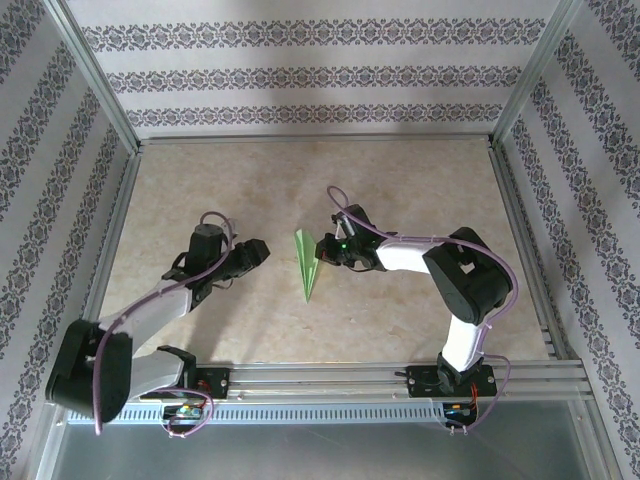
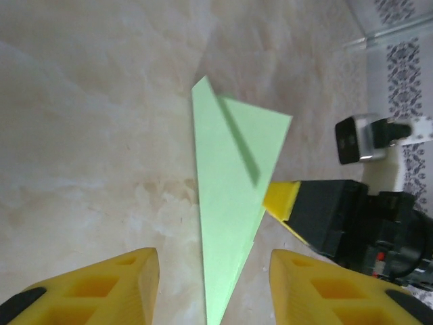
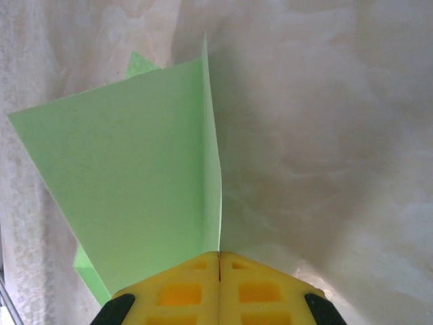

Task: Fold a paper plane with a square sheet of paper (fold left side to right side)
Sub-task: Turn over the paper plane at the center of the table.

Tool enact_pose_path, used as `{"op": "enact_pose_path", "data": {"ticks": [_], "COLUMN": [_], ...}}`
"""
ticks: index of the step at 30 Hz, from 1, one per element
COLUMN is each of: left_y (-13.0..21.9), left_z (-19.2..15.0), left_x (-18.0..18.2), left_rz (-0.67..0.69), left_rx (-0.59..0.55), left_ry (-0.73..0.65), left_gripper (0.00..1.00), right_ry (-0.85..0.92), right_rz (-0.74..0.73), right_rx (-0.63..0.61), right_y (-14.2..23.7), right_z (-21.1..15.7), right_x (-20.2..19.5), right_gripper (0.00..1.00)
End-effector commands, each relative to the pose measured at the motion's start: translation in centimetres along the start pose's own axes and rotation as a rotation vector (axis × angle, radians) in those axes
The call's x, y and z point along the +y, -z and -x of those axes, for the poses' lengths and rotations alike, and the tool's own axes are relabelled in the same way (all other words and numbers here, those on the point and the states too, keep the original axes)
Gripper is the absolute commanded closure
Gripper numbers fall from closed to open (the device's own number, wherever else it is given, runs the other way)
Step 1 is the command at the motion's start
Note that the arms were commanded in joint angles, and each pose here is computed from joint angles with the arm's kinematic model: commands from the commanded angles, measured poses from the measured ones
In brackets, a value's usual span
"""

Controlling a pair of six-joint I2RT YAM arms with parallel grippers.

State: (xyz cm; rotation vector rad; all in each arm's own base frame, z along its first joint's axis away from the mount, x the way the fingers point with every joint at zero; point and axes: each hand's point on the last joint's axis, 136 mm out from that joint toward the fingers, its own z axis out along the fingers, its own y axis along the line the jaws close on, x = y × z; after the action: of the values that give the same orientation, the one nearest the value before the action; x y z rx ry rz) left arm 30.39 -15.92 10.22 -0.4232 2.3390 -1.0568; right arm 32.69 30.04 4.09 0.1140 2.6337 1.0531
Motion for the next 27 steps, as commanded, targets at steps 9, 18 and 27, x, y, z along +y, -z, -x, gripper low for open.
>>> {"op": "enact_pose_path", "data": {"ticks": [9, 18, 27], "left_y": [-4.2, -6.6, -8.7], "left_z": [-0.1, -0.6, -1.3], "left_x": [-4.2, -3.8, -3.5], "left_rz": [-0.185, -0.171, -0.164], "left_rx": [0.13, 0.178, 0.239], "left_ry": [0.0, 0.018, 0.023], "left_gripper": [0.53, 0.53, 0.6], "right_ry": [0.045, 0.047, 0.049], "right_rz": [0.041, 0.036, 0.028], "right_rx": [-0.025, -0.016, -0.015], "right_y": [1.2, 1.1, 1.1], "right_z": [0.5, 0.4, 0.4], "right_x": [1.7, 1.6, 1.5], "right_gripper": [1.0, 1.0, 1.0]}}
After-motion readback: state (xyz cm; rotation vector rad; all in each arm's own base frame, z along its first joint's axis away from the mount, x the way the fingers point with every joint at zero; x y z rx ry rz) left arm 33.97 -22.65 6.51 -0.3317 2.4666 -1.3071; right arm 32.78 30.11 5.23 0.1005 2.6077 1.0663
